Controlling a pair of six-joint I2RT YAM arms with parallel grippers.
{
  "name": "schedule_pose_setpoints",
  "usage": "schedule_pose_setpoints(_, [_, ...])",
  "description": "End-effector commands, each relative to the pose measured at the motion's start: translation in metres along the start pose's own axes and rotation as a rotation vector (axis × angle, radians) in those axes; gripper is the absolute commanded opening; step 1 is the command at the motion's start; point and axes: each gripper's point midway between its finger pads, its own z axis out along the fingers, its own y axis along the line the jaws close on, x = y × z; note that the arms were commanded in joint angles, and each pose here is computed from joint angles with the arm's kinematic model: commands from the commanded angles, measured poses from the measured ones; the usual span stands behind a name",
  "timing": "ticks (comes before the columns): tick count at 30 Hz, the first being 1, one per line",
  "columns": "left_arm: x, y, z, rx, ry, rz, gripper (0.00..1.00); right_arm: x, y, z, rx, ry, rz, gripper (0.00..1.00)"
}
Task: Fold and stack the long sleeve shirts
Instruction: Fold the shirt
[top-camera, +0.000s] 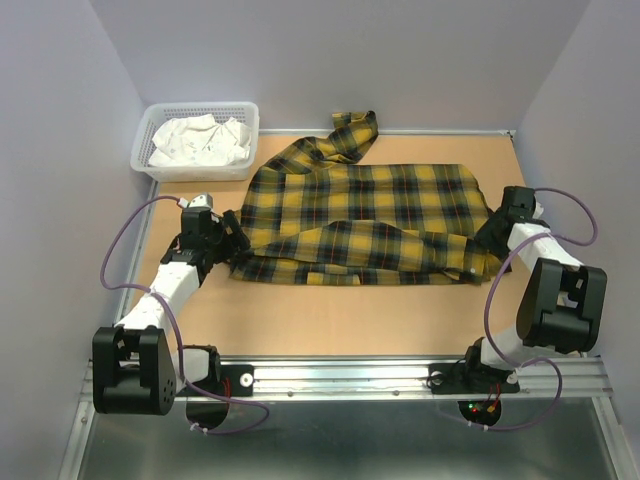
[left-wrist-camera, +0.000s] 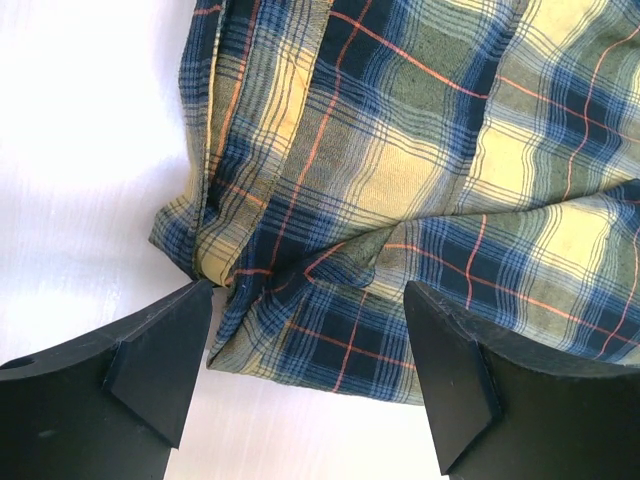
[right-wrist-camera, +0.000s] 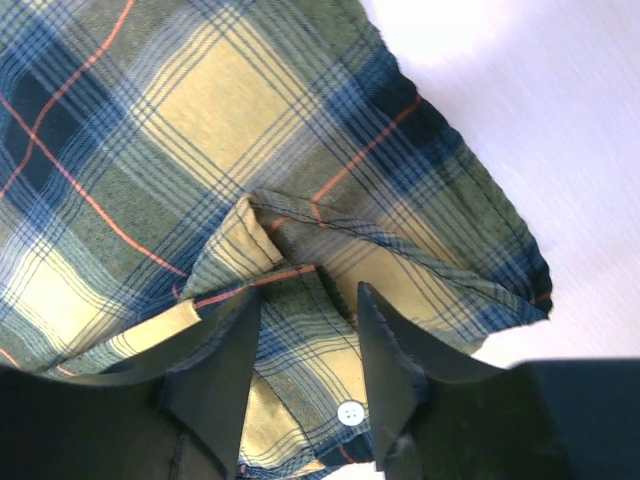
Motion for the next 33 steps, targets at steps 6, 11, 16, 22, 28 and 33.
schedule_pose_setpoints(6, [-0.020,-0.006,-0.002,0.016,-0.067,0.018,0.89,-0.028,0.024,0.002,-0.097,-0.058,-0.023,0.46])
schedule_pose_setpoints(11, [-0.019,-0.006,-0.002,0.019,-0.066,0.015,0.89,-0.029,0.026,0.002,-0.109,-0.062,-0.027,0.38])
schedule_pose_setpoints(16, [-0.019,-0.007,-0.001,0.023,-0.064,0.013,0.89,-0.033,0.022,0.001,-0.092,-0.084,-0.041,0.21])
schedule_pose_setpoints(22, [-0.019,-0.007,-0.001,0.026,-0.064,0.011,0.89,-0.035,0.017,0.001,-0.065,-0.098,-0.056,0.04])
schedule_pose_setpoints(28, [-0.018,-0.007,-0.001,0.027,-0.062,0.011,0.89,-0.036,0.010,0.002,-0.030,-0.112,-0.054,0.01])
schedule_pose_setpoints(33, [-0.019,-0.008,-0.001,0.028,-0.065,0.009,0.89,-0.043,0.015,-0.006,-0.059,-0.133,-0.056,0.01])
